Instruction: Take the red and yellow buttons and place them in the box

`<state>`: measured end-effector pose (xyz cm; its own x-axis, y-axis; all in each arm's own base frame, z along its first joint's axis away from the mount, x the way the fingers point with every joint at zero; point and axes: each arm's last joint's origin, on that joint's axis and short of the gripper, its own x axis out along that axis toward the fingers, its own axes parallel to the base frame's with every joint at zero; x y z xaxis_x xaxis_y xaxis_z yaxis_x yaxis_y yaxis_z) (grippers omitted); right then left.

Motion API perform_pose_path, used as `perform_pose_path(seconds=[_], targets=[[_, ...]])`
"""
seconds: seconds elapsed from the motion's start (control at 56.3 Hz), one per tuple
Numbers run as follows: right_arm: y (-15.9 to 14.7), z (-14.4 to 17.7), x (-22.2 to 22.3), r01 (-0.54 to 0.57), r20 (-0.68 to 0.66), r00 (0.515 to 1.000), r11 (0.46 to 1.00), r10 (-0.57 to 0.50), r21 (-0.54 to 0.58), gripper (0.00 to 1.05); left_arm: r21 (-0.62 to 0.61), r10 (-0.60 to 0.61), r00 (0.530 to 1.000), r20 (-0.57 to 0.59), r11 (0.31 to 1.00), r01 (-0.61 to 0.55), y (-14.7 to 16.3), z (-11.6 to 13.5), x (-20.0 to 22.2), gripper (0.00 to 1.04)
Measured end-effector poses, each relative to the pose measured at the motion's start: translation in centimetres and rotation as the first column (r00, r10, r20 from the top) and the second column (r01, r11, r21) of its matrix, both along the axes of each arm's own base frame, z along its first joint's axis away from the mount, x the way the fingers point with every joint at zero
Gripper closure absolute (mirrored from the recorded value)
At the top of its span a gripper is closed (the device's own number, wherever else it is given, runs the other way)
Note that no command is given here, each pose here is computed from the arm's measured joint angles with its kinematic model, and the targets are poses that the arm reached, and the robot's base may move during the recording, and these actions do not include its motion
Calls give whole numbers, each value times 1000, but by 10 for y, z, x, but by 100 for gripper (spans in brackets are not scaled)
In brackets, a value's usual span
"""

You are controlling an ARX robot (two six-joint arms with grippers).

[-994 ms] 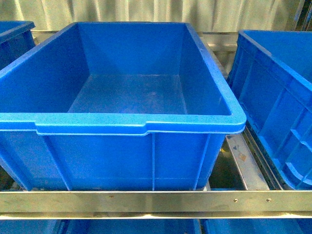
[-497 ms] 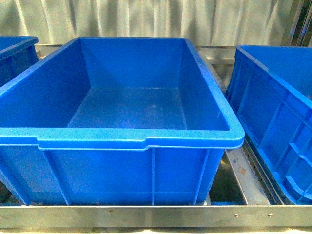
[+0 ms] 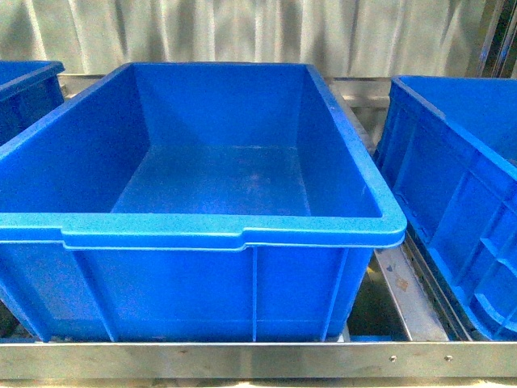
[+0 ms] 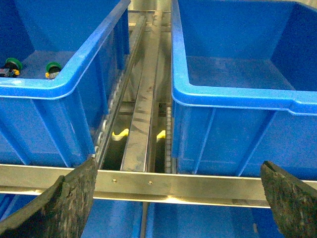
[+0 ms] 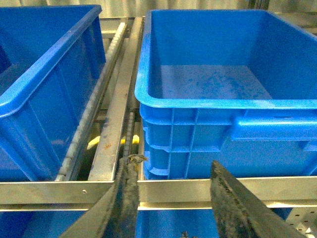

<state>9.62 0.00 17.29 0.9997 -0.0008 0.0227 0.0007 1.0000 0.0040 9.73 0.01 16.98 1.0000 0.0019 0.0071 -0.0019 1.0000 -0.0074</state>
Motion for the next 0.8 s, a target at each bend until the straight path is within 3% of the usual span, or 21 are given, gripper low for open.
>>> perform_pose_path(seconds=[0.142,0.266,0.799], targets=[[0,0,0,0,0,1000,1000,0,0,28,0,0,1000,0,1000,0,0,0,0,8],[0,0,0,0,0,1000,1000,0,0,6,0,0,1000,0,1000,0,0,0,0,8],[0,0,0,0,0,1000,1000,0,0,6,0,0,1000,0,1000,0,0,0,0,8]])
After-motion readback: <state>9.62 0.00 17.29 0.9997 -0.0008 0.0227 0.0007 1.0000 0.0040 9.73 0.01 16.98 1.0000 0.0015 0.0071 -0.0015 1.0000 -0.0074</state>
